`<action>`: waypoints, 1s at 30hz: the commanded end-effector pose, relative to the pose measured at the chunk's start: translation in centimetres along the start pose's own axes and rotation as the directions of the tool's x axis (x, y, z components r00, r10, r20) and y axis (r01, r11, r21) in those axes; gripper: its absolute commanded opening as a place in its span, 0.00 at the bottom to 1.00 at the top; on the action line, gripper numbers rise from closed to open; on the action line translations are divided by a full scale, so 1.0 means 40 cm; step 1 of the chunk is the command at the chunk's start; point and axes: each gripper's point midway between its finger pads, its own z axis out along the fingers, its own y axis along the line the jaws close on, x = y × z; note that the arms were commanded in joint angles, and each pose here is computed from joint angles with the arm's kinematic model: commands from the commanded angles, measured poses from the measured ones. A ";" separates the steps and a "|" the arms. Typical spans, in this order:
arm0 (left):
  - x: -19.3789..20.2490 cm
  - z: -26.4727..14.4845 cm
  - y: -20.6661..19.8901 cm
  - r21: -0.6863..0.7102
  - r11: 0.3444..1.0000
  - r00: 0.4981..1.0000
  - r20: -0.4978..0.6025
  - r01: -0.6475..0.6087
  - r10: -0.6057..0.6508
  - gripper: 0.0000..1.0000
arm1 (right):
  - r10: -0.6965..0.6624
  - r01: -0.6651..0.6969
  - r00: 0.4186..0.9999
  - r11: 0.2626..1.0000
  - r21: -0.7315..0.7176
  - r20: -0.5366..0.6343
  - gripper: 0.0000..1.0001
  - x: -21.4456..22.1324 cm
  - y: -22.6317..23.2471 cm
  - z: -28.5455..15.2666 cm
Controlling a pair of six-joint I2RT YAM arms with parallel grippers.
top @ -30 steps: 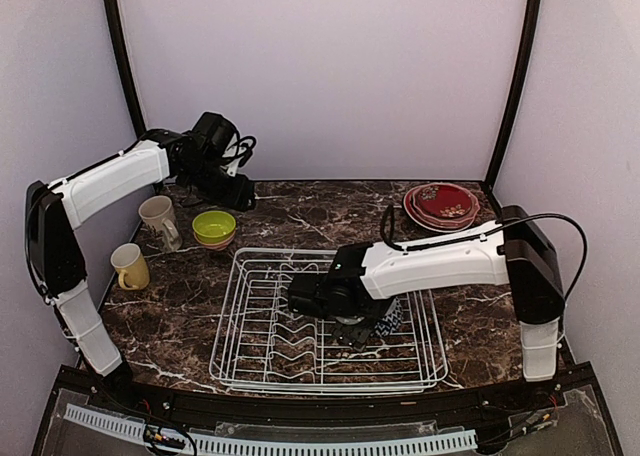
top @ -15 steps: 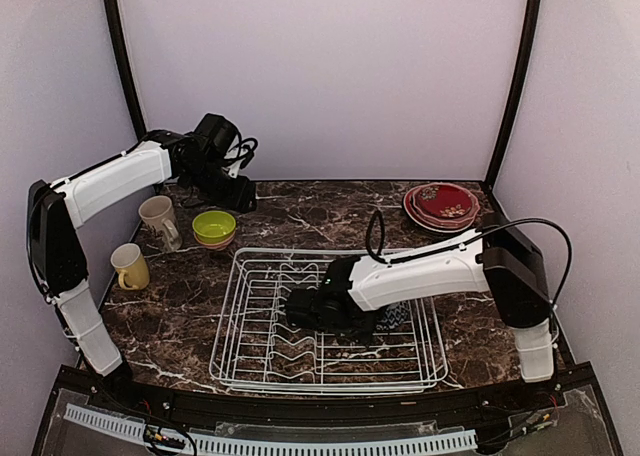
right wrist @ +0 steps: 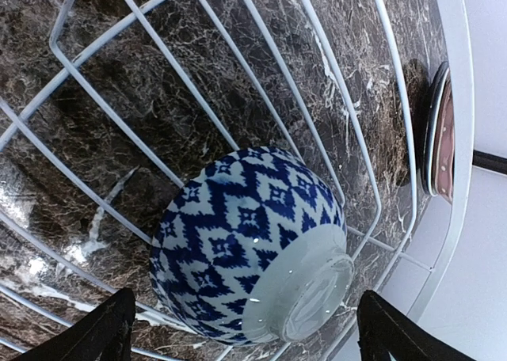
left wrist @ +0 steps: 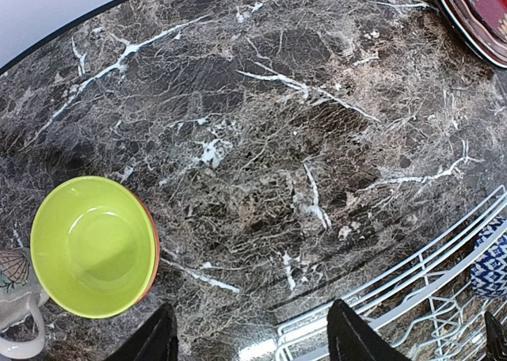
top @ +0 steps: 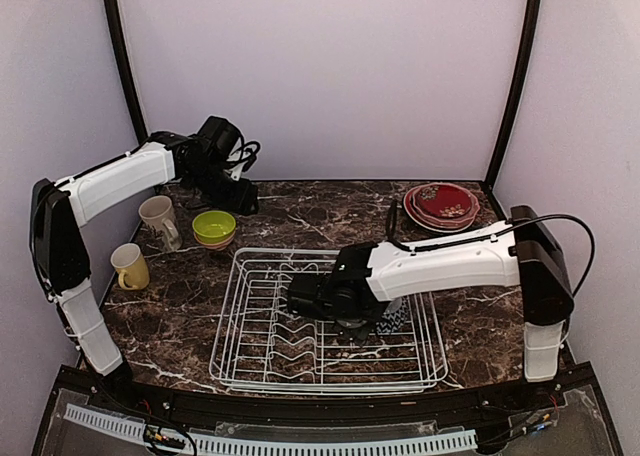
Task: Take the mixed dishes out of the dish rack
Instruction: Move the bowl to the dish rack, then grab the bowl from the dish rack.
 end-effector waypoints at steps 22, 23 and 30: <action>0.011 -0.013 -0.003 0.000 1.000 1.000 -0.008 -0.012 0.012 0.64 | 0.021 -0.011 0.995 0.994 0.110 -0.097 0.99 0.015 0.018 0.101; 0.010 -0.014 -0.004 0.000 1.000 1.000 -0.006 -0.012 0.012 0.64 | 0.024 -0.012 0.995 0.993 0.121 -0.100 0.99 0.017 0.014 0.104; 0.008 -0.017 -0.003 -0.001 1.000 1.000 -0.001 -0.008 0.008 0.70 | 0.047 -0.036 0.996 0.989 0.141 -0.072 0.83 0.008 -0.018 0.079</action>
